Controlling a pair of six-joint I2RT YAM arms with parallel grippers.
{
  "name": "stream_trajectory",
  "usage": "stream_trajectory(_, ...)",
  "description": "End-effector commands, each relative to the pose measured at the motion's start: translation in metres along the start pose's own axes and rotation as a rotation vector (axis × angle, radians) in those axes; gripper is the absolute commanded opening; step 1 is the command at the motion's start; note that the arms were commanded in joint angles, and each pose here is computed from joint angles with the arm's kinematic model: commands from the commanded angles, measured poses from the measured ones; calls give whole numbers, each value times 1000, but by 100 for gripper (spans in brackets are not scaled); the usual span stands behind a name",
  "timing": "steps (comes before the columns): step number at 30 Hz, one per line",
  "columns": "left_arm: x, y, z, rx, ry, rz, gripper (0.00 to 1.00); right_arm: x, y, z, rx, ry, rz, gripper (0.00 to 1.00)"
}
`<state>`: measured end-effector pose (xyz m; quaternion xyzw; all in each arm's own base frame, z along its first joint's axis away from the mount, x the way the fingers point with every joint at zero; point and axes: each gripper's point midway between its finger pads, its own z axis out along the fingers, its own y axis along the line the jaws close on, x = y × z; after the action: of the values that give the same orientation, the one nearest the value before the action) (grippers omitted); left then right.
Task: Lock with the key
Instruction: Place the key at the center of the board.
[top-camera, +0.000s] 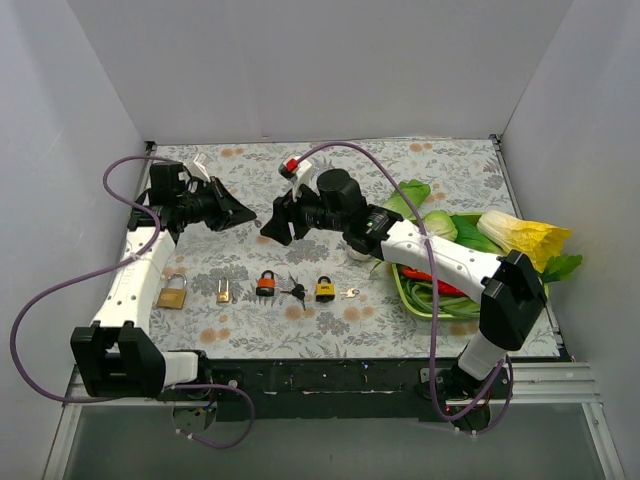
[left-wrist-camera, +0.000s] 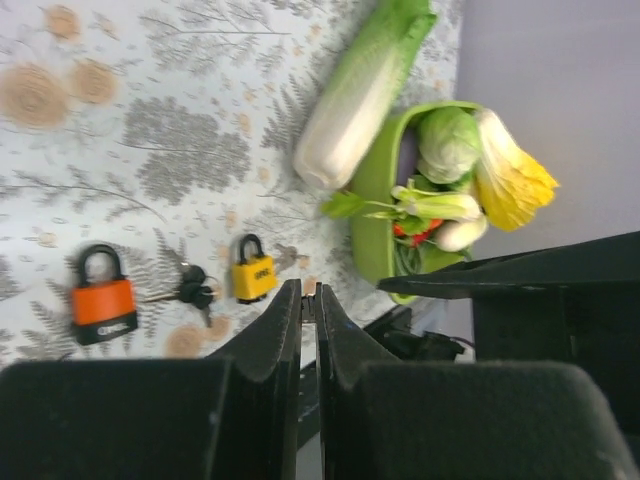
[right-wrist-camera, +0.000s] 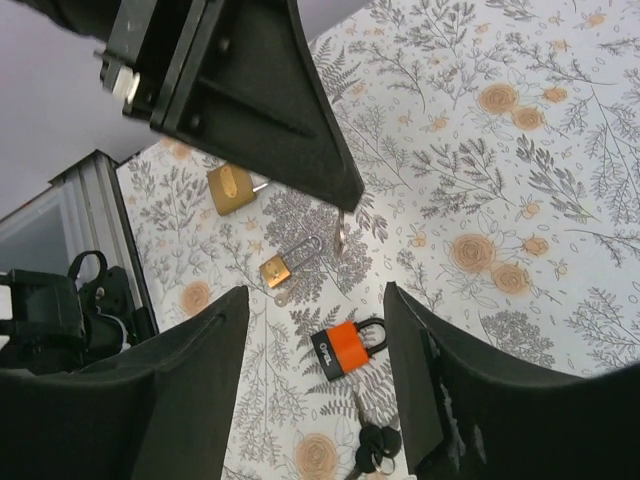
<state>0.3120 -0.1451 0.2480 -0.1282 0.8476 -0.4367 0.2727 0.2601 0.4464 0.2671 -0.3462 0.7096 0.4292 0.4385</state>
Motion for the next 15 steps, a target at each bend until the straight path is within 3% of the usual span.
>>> stream_trajectory(1, -2, 61, -19, -253, 100, 153, 0, -10, -4, -24, -22, -7, -27, 69)
stream_trajectory(3, -8, 82, -26, -331, 135, 275, 0, 3, -8, -32, -18, 27, -37, 73)
stream_trajectory(6, -8, 120, -43, -438, 208, 344, 0, 12, -16, -43, -10, 49, -51, 77)
stream_trajectory(10, 3, 177, -69, -612, 301, 301, 0, 33, -25, -53, 2, 106, -36, 81)
stream_trajectory(15, 26, 209, -69, -652, 382, 255, 0, 39, -38, -63, 27, 113, -19, 84)
